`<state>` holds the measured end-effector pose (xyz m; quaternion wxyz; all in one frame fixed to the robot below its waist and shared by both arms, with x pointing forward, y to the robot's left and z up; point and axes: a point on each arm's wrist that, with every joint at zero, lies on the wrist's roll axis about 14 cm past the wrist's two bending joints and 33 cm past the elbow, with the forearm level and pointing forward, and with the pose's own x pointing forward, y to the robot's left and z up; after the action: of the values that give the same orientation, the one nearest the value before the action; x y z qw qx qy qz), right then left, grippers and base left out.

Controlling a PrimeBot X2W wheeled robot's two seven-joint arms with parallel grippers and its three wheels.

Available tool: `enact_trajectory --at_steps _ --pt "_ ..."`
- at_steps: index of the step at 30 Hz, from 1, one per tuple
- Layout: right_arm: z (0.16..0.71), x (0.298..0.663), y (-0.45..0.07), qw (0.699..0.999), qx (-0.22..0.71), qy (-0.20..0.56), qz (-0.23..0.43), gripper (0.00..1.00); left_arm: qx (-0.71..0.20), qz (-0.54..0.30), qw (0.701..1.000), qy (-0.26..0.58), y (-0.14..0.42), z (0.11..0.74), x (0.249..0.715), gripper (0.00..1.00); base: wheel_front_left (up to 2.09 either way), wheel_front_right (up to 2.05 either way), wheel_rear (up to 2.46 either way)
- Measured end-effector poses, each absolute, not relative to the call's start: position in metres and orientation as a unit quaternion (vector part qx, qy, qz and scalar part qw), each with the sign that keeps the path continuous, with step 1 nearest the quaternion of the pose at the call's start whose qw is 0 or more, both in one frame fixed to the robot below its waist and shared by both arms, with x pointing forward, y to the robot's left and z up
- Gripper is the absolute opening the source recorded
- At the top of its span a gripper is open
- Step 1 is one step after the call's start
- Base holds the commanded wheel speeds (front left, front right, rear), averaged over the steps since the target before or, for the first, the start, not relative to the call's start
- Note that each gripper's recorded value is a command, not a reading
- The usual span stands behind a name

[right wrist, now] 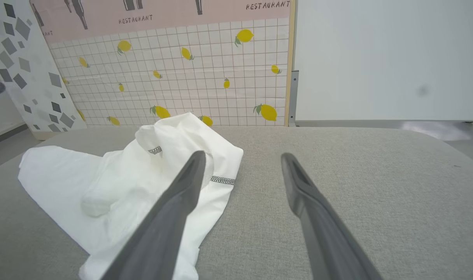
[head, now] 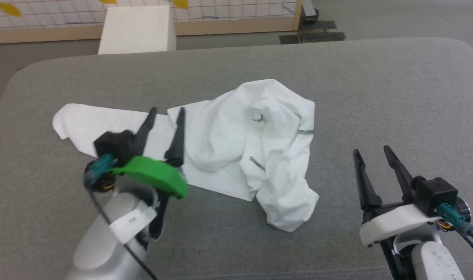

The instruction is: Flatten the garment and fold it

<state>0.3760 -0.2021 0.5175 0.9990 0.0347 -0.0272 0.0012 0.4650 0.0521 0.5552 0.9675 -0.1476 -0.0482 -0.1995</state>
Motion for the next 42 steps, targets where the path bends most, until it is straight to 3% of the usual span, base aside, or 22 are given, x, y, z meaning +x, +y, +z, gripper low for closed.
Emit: enact_trajectory --at_steps 11,22,26,27,30,36,37,39,42 --pt "0.519 0.386 -0.181 0.999 0.032 -0.022 0.033 1.00 -0.099 -0.079 0.989 -0.070 0.148 0.540 0.423 1.00 0.00 0.00 0.00" --pt "0.510 0.391 -0.159 0.997 0.031 0.009 0.066 1.00 -0.098 -0.053 0.991 -0.067 0.160 0.529 0.407 1.00 0.00 0.00 0.00" --pt "0.474 0.388 -0.133 0.988 0.028 0.109 0.103 1.00 -0.105 -0.055 0.991 -0.067 0.157 0.527 0.407 1.00 0.00 0.00 0.00" --pt "0.453 0.385 -0.125 0.978 0.023 0.169 0.116 1.00 -0.106 -0.056 0.991 -0.066 0.156 0.526 0.407 1.00 0.00 0.00 0.00" --pt "0.429 0.380 -0.110 0.958 0.026 0.250 0.140 1.00 -0.105 -0.054 0.991 -0.062 0.157 0.522 0.406 1.00 0.00 0.00 0.00" --pt "0.400 0.368 -0.083 0.917 0.006 0.355 0.184 1.00 -0.107 -0.044 0.992 -0.056 0.164 0.516 0.403 1.00 0.00 0.00 0.00" --pt "0.395 0.365 -0.080 0.908 -0.003 0.374 0.191 0.47 -0.109 -0.040 0.992 -0.054 0.166 0.515 0.403 1.00 0.00 0.00 0.00" --pt "0.392 0.365 -0.077 0.903 -0.012 0.382 0.196 0.00 -0.110 -0.037 0.992 -0.052 0.167 0.513 0.402 1.00 0.00 0.00 0.00" --pt "0.398 0.375 -0.075 0.909 -0.017 0.367 0.197 0.00 -0.110 -0.036 0.992 -0.049 0.169 0.511 0.402 1.00 0.00 0.00 0.00"
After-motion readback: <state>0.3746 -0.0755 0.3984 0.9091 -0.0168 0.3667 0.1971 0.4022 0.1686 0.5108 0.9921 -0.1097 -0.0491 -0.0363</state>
